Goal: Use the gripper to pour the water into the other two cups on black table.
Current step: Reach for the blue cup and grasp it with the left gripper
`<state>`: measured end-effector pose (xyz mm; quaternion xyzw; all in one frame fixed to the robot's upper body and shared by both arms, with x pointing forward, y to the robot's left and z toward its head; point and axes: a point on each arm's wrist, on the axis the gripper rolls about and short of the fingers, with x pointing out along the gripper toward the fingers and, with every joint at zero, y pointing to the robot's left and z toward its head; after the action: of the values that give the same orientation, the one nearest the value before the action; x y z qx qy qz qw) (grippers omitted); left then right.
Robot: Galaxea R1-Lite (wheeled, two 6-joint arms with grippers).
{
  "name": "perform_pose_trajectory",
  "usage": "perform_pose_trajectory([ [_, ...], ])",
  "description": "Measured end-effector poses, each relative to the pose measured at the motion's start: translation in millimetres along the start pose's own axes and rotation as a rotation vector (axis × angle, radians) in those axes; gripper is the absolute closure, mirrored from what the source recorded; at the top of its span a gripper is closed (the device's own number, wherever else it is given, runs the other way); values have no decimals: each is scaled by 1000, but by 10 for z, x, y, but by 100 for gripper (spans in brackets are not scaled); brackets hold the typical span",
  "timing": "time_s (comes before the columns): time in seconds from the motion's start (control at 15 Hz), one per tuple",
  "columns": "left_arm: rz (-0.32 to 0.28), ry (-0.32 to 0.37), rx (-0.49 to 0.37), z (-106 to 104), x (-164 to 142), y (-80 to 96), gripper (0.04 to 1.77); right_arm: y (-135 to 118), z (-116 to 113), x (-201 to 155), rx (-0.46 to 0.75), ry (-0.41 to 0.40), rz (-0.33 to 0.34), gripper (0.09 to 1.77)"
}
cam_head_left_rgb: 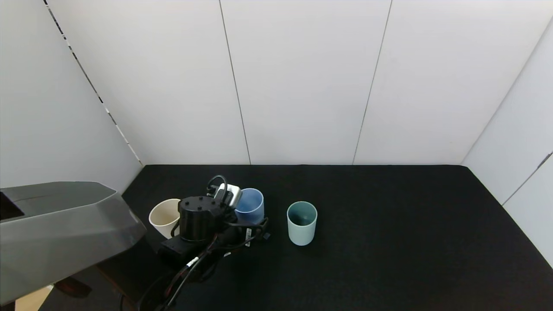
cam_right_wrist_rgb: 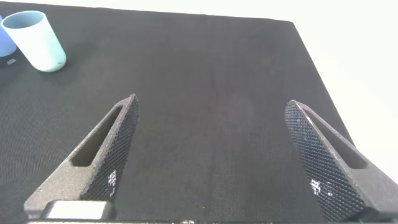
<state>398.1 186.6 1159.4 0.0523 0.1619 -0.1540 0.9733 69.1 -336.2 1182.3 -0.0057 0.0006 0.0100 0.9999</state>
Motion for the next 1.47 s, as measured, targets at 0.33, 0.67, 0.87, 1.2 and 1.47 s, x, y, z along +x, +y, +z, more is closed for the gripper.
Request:
perform_pose_trajectory([
  [0.33, 32, -24, -5, 21, 213, -4, 9, 0, 0, 0, 0, 0, 0, 15],
  [0.67, 38, -26, -7, 22, 319, 2, 9, 0, 0, 0, 0, 0, 0, 15],
  [0.87, 45, -26, -8, 22, 329, 7, 9, 0, 0, 0, 0, 0, 0, 15],
  [1.2, 61, -25, -9, 18, 322, 15, 53, 0, 0, 0, 0, 0, 0, 15],
  [1.47, 62, -29, -9, 26, 298, 15, 57, 0, 0, 0, 0, 0, 0, 15],
])
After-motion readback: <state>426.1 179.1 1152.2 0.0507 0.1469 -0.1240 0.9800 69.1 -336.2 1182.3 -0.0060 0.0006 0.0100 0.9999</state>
